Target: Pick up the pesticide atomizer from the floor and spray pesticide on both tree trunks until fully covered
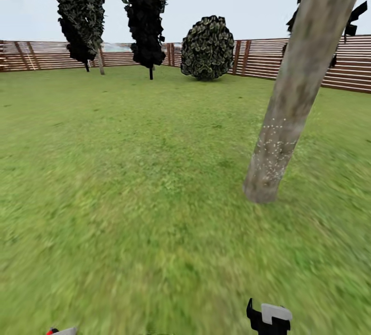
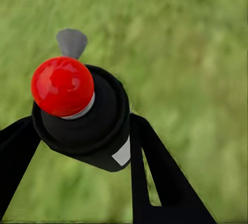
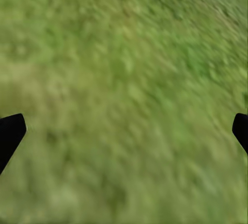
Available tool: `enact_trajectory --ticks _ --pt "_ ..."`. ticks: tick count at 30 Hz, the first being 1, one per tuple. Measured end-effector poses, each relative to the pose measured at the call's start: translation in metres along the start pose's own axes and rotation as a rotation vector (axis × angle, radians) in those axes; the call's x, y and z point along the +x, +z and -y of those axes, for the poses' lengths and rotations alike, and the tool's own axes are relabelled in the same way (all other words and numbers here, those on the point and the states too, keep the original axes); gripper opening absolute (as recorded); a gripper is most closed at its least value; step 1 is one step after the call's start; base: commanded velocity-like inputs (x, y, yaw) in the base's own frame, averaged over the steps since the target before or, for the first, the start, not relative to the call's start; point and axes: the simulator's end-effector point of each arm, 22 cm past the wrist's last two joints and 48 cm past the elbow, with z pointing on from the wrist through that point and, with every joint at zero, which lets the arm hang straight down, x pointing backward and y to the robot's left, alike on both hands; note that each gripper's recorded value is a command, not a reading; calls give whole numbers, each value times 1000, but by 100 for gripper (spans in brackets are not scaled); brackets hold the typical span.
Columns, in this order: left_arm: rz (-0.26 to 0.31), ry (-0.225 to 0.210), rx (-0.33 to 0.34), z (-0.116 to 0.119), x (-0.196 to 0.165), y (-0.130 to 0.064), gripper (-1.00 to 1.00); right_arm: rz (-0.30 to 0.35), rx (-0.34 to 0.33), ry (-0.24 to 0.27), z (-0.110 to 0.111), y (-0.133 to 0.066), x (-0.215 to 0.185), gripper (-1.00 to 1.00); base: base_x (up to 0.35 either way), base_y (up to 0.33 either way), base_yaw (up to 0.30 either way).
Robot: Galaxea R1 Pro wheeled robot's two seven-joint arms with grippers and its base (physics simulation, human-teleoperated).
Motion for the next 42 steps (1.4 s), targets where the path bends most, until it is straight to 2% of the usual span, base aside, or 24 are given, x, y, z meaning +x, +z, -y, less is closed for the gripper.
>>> enact_trajectory --ticks 42 --pt "-19 6 0 0 9 0 -100 -17 -1 -7 -1 0 9 100 0 0 281"
